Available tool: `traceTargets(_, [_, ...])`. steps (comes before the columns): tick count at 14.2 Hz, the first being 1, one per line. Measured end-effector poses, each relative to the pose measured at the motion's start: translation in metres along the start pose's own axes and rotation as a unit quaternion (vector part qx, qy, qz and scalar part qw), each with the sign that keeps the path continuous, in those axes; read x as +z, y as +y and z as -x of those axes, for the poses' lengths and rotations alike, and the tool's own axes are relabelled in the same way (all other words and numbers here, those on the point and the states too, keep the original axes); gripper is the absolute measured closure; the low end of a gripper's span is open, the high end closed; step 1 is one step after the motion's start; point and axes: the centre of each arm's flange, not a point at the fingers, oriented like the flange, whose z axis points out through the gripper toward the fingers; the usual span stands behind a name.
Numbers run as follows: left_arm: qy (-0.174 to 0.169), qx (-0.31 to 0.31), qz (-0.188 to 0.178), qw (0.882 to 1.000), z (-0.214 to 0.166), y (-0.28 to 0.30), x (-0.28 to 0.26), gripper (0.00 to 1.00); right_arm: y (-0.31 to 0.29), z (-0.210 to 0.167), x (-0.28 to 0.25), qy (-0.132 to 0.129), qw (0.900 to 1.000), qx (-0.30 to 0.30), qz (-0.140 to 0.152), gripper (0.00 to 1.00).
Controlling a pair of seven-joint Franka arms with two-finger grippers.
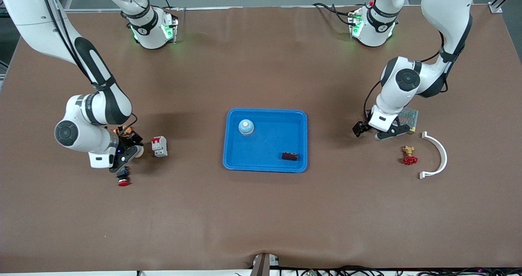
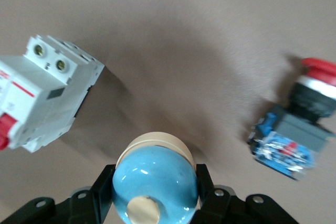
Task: Place electrolytic capacitor and blue bell in tray
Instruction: 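Carry the bell to the tray with the right gripper while the left gripper descends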
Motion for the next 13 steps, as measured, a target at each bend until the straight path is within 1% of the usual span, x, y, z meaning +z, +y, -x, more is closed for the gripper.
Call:
traceTargets(3, [-0.006, -0.005, -0.001, 1.0, 0.008, -0.001, 0.004, 0.0, 0.005, -0.01, -0.056, -0.01, 1.0, 0.008, -0.003, 0.34])
traceTargets(5, [-0.01, -0.006, -0.003, 1.0, 0.012, -0.002, 0.006, 0.0, 0.003, -0.021, -0.098, -0.011, 0.999, 0.03, -0.007, 0.34])
traceTargets(7, [-0.015, -0.005, -0.005, 1.0, 0.016, -0.004, 0.009, 0.0, -0.005, -0.039, -0.134, 0.001, 0.998, 0.059, -0.017, 0.34])
traceTargets(9, [-0.017, -0.005, -0.007, 1.0, 0.019, -0.005, 0.01, 0.0, -0.021, -0.062, -0.157, 0.023, 0.996, 0.085, -0.021, 0.34])
traceTargets(10, [-0.017, -0.005, -0.007, 1.0, 0.019, -0.006, 0.01, 0.0, -0.033, -0.075, -0.163, 0.029, 0.994, 0.104, -0.021, 0.34])
traceTargets(13, [-0.016, -0.005, -0.007, 1.0, 0.019, -0.006, 0.008, 0.0, -0.088, -0.121, -0.17, 0.033, 0.986, 0.162, -0.018, 0.34])
